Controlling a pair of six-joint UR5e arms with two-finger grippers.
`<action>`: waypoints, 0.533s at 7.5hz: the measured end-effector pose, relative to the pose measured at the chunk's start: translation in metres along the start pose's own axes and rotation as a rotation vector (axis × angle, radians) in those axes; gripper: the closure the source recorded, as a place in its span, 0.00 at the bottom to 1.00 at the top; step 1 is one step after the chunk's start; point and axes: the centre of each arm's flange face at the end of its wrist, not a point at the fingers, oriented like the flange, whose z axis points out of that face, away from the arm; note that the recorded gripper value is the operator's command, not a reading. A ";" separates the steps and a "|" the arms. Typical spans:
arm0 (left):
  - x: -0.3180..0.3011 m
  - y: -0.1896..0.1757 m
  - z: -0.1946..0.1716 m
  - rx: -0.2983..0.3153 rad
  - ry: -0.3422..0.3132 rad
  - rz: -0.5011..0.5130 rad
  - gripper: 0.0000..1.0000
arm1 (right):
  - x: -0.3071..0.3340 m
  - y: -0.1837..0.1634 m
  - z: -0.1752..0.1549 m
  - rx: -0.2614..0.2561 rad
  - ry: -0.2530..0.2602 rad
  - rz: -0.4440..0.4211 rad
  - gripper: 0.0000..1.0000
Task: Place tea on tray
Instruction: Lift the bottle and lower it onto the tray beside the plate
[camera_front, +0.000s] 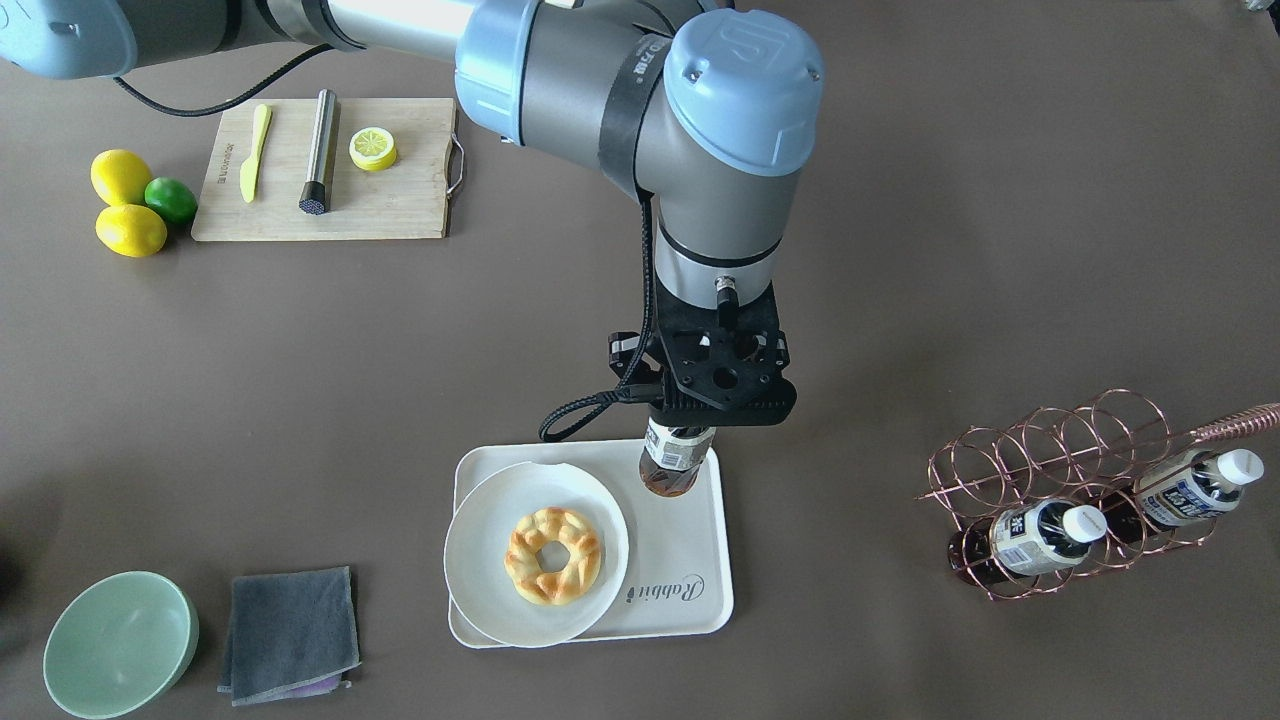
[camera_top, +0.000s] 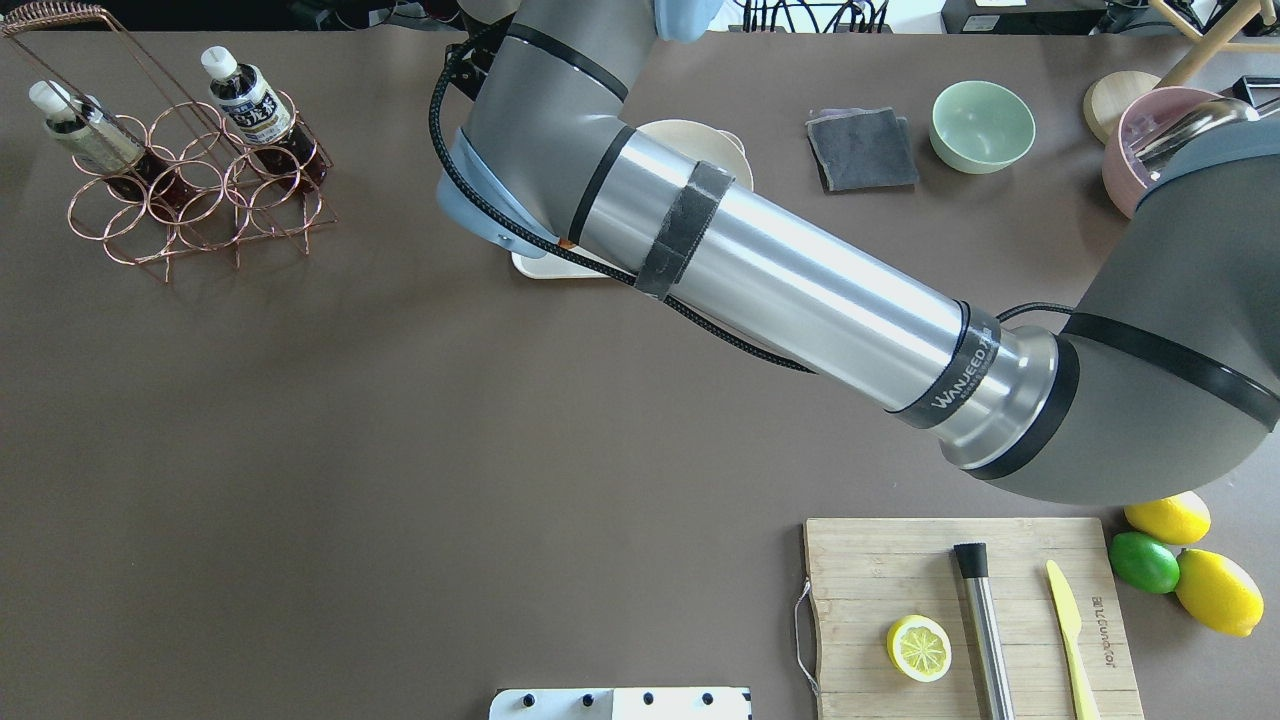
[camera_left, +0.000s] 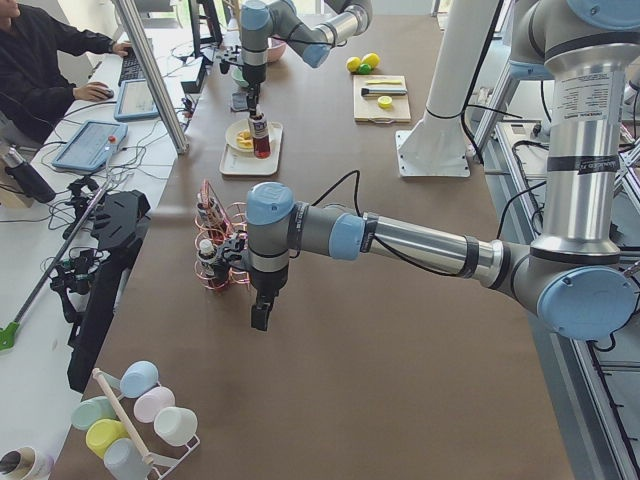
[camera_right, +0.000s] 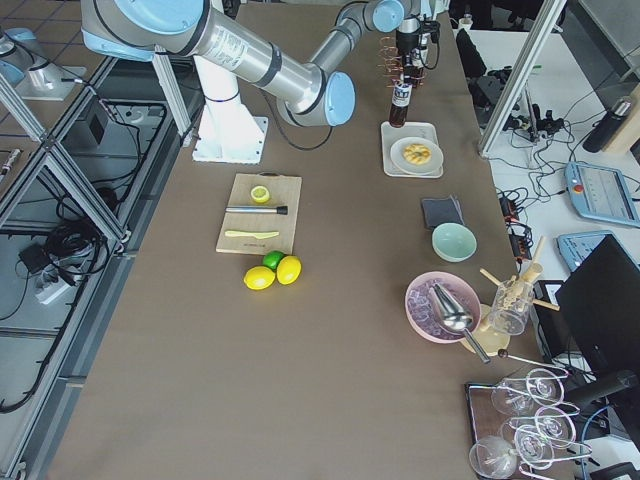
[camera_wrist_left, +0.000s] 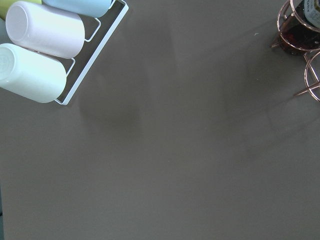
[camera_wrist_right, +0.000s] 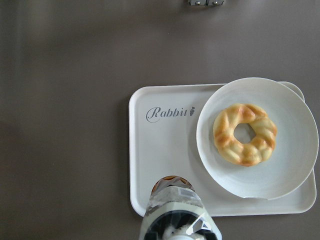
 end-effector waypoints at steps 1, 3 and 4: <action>-0.001 -0.002 0.001 -0.001 0.000 -0.001 0.02 | -0.001 -0.012 0.012 0.008 -0.005 -0.002 1.00; -0.002 -0.010 0.003 -0.002 0.000 -0.001 0.02 | 0.006 -0.028 0.036 0.024 -0.013 -0.004 1.00; -0.002 -0.015 0.004 -0.002 0.000 0.000 0.02 | 0.007 -0.031 0.041 0.027 -0.013 -0.003 1.00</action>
